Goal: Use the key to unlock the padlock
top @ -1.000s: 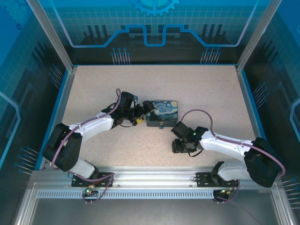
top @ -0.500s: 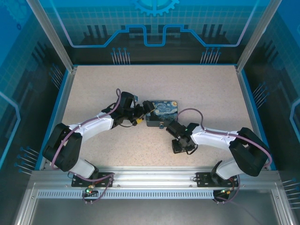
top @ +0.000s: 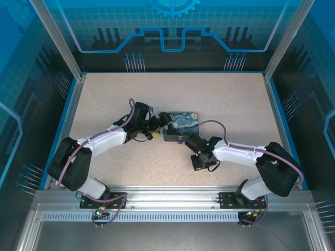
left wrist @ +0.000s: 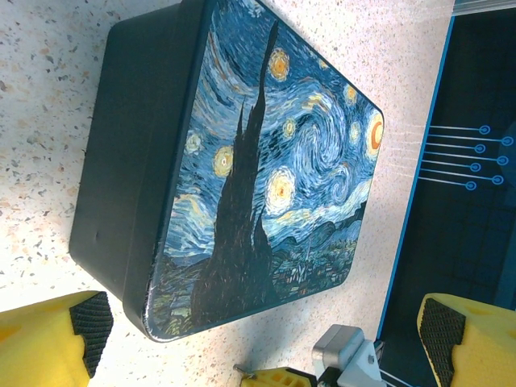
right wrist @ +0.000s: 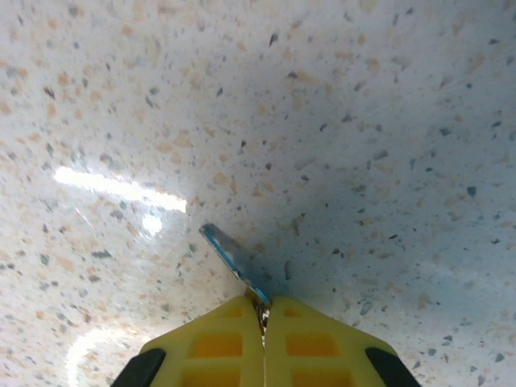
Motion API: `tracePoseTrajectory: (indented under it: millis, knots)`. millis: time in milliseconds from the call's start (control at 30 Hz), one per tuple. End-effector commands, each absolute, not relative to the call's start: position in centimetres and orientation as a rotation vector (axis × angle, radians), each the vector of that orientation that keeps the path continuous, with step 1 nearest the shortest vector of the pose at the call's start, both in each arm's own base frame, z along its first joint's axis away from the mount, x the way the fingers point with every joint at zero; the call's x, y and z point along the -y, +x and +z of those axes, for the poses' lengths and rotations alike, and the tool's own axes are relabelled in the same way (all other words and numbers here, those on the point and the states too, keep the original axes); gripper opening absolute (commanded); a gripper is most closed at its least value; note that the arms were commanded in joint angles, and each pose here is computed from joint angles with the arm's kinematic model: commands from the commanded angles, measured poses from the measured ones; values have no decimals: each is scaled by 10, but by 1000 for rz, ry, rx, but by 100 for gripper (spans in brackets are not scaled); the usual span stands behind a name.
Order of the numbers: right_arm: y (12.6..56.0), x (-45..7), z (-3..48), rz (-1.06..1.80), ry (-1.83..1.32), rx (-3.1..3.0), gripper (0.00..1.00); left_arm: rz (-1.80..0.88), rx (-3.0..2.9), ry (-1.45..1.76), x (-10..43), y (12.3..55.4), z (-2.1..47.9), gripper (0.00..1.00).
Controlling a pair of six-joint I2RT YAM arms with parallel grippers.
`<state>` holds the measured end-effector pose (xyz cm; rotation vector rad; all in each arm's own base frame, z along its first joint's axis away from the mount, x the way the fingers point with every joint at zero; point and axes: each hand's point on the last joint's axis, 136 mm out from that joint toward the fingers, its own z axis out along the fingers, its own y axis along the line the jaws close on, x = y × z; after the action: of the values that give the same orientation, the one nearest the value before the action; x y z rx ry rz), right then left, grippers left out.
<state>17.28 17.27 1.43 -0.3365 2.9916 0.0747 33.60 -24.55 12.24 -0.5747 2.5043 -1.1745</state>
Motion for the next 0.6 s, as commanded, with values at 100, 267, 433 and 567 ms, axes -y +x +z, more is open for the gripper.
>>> tracePoseTrajectory:
  millis: [100,267,433,567]
  knots:
    - [168,-169,8,148,-308,-3002,0,-1173,-2493,-564,242,335,124,99]
    - [169,-173,18,362,-227,-2954,0,-1197,-2480,-561,243,334,130,99]
    - [173,-174,40,565,-136,-2869,0,-1229,-2465,-547,246,332,137,99]
    - [179,-172,60,683,-68,-2797,0,-1281,-2450,-523,254,331,142,99]
